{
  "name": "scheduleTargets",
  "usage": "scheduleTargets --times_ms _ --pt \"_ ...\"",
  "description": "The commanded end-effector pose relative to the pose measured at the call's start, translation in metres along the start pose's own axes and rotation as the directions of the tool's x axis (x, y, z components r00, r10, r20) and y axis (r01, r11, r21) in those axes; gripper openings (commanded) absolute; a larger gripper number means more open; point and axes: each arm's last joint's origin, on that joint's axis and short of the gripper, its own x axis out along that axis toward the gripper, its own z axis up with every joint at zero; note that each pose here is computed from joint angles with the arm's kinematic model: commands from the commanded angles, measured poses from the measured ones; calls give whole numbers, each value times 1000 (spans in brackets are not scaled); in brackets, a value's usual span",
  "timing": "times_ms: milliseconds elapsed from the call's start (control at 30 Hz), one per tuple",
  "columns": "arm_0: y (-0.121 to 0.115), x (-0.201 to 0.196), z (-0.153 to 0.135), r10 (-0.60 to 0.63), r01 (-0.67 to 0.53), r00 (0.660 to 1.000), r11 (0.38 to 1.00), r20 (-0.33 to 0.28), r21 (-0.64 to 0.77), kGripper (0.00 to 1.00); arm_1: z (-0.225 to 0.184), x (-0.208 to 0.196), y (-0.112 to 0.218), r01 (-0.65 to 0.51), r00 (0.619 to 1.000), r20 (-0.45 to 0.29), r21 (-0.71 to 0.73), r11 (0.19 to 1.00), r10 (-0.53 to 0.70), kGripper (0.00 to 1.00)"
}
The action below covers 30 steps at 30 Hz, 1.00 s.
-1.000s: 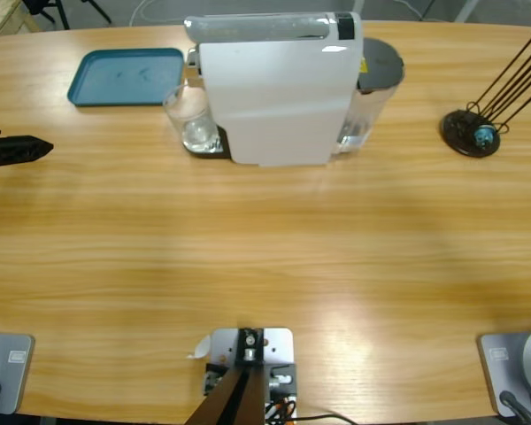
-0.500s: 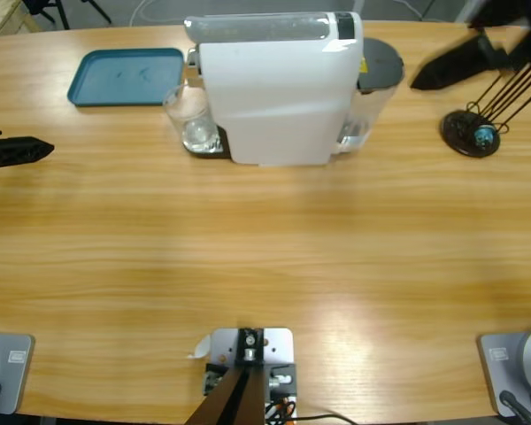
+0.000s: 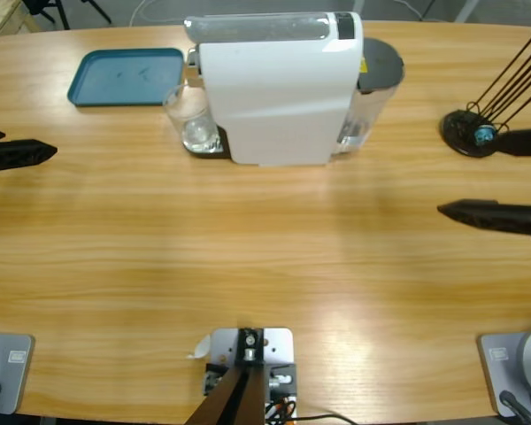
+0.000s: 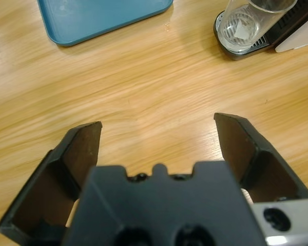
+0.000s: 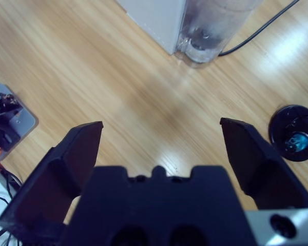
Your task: Pour coffee
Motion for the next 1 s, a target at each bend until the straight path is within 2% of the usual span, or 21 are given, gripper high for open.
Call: scheduleTargets --times_ms 33,133,300,500,1000 --pt "0 3 -9 -14 14 1000 1000 -10 -11 954 -16 -5 4 -35 999 25 2 999 35 1000" --pt "0 3 -9 -14 14 1000 1000 -11 -10 954 -12 0 5 -56 998 3 -4 998 56 1000" --pt "0 4 -9 -14 14 1000 1000 -10 -10 954 -2 16 4 -86 993 -77 -9 996 85 1000" --pt "0 5 -9 -9 9 1000 1000 -7 -11 954 2 23 4 -89 991 -106 -5 996 88 1000" --pt "1 5 -10 -9 9 1000 1000 -6 -11 954 5 28 4 -101 987 -123 0 995 100 1000"
